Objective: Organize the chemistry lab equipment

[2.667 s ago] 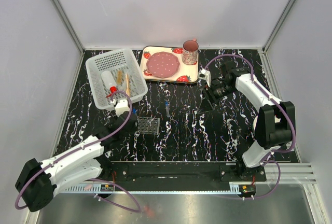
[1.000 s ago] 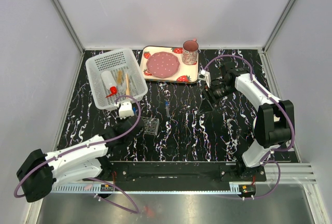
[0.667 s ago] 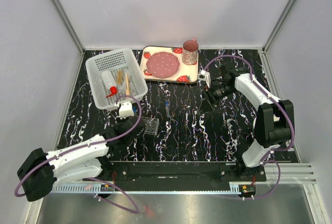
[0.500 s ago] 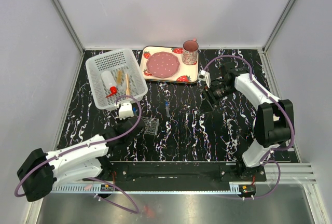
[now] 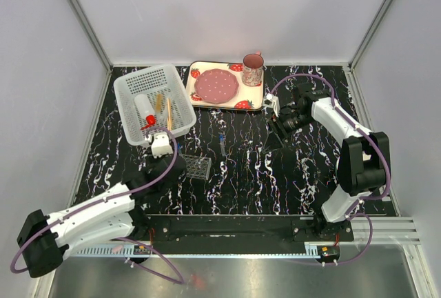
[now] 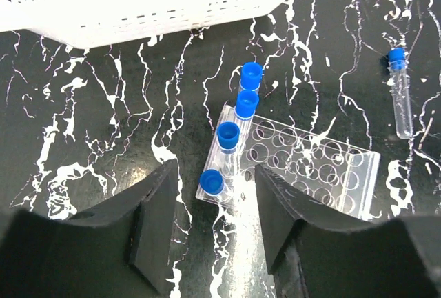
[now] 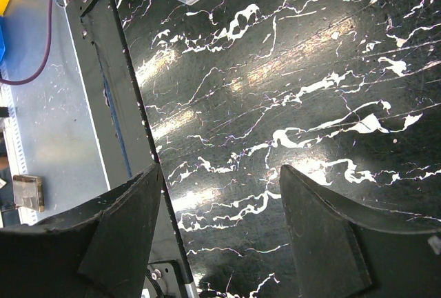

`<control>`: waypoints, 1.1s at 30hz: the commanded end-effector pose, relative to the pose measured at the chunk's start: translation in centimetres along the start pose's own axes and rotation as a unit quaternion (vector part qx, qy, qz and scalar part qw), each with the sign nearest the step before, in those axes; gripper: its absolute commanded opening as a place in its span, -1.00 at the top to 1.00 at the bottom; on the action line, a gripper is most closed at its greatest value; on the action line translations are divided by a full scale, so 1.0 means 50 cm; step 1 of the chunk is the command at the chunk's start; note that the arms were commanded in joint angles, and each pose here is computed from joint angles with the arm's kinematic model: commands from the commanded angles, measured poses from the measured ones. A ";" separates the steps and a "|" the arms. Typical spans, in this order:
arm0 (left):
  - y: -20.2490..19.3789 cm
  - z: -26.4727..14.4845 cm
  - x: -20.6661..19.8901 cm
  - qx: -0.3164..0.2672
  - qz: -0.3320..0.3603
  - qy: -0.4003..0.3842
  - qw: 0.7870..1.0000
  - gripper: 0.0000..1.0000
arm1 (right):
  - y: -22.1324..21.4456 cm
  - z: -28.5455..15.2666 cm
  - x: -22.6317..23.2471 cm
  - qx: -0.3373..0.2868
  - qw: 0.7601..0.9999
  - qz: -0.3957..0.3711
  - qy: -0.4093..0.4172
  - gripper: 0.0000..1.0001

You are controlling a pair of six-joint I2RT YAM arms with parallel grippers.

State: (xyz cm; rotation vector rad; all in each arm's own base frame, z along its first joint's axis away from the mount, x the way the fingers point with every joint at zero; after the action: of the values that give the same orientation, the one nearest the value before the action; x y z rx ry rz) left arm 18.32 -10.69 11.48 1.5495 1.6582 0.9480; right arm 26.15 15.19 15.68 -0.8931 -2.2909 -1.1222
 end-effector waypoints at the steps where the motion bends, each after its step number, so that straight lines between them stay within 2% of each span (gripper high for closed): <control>1: 0.049 -0.025 -0.012 -0.021 -0.032 -0.023 0.999 -0.09 | 0.008 -0.004 0.000 -0.004 1.000 -0.014 0.000 -0.50; 2: 0.050 -0.028 -0.012 -0.019 -0.035 -0.027 0.999 -0.19 | 0.010 -0.005 0.001 -0.005 1.000 -0.014 -0.001 -0.49; 6: 0.060 -0.046 -0.011 0.000 -0.054 -0.051 0.997 -0.37 | 0.010 -0.004 0.000 -0.004 1.000 -0.014 0.000 -0.50; 11: 0.079 -0.047 0.001 0.034 -0.077 -0.083 0.993 -0.39 | 0.009 -0.005 0.000 -0.005 1.000 -0.014 0.000 -0.50; 13: 0.082 -0.051 -0.005 0.057 -0.075 -0.112 0.989 -0.33 | 0.008 -0.005 -0.001 -0.004 1.000 -0.013 -0.001 -0.49; 19: 0.082 -0.037 -0.002 0.108 -0.061 -0.122 0.985 -0.11 | 0.008 -0.004 -0.001 -0.003 1.000 -0.013 0.000 -0.49; 25: 0.071 -0.024 -0.001 0.145 -0.017 -0.109 0.983 -0.05 | 0.007 -0.002 -0.004 -0.001 1.000 -0.010 0.000 -0.50; 33: 0.053 -0.011 0.000 0.168 -0.002 -0.097 0.981 0.08 | 0.005 -0.001 -0.007 0.001 1.000 -0.009 0.000 -0.49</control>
State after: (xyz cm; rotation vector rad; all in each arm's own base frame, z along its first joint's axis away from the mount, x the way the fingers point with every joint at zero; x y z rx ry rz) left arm 18.55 -10.21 12.83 1.7978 1.7818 0.5087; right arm 26.15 15.18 15.51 -0.8930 -2.2877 -1.1156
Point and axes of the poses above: each gripper's point midway between its finger pads, its own z axis out along the fingers, its own x axis along the line the jaws close on, y = z × x, the point moved 4 cm from there along -z, back along the fingers, and after that the axes turned 7 degrees about z, right-handed, at the moved point
